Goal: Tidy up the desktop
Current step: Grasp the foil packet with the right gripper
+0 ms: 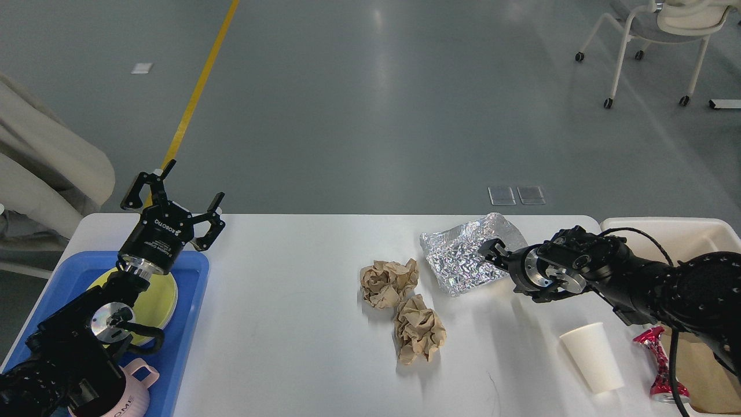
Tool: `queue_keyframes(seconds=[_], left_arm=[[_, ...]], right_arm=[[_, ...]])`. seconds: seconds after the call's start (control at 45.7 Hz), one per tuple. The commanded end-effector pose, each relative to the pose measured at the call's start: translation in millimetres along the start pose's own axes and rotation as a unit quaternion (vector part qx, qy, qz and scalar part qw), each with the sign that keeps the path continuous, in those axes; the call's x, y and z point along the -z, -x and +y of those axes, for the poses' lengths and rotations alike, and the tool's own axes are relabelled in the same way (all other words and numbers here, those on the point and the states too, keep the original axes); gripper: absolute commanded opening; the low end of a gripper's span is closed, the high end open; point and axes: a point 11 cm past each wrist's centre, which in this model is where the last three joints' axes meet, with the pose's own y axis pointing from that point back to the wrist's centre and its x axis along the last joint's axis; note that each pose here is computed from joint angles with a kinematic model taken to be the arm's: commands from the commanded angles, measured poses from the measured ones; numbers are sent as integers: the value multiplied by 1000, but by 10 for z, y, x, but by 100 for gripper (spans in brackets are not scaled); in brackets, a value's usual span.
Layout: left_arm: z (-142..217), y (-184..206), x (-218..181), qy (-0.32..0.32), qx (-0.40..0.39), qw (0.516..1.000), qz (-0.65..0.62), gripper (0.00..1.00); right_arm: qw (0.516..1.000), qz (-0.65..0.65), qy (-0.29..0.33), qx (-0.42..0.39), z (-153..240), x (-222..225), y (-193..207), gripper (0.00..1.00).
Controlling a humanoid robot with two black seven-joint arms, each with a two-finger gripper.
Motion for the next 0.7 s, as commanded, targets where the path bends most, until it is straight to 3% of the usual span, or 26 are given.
queue_keyframes(seconds=[0.0, 0.044, 0.066, 0.547, 0.679], left_arm=[[-6, 4, -5, 0, 1, 1000, 0, 100], [0, 0, -1, 0, 0, 1000, 0, 100], [-6, 4, -5, 0, 1, 1000, 0, 100], [0, 1, 1, 0, 0, 1000, 0, 100], [0, 0, -1, 0, 0, 1000, 0, 100]], right_arm=[[1000, 1, -1, -2, -2, -22, -5, 14], [1000, 1, -1, 0, -12, -34, 11, 1], [1000, 0, -2, 1, -17, -46, 20, 0], [1000, -3, -1, 7, -36, -96, 74, 0], [1000, 1, -13, -2, 70, 45, -104, 0]])
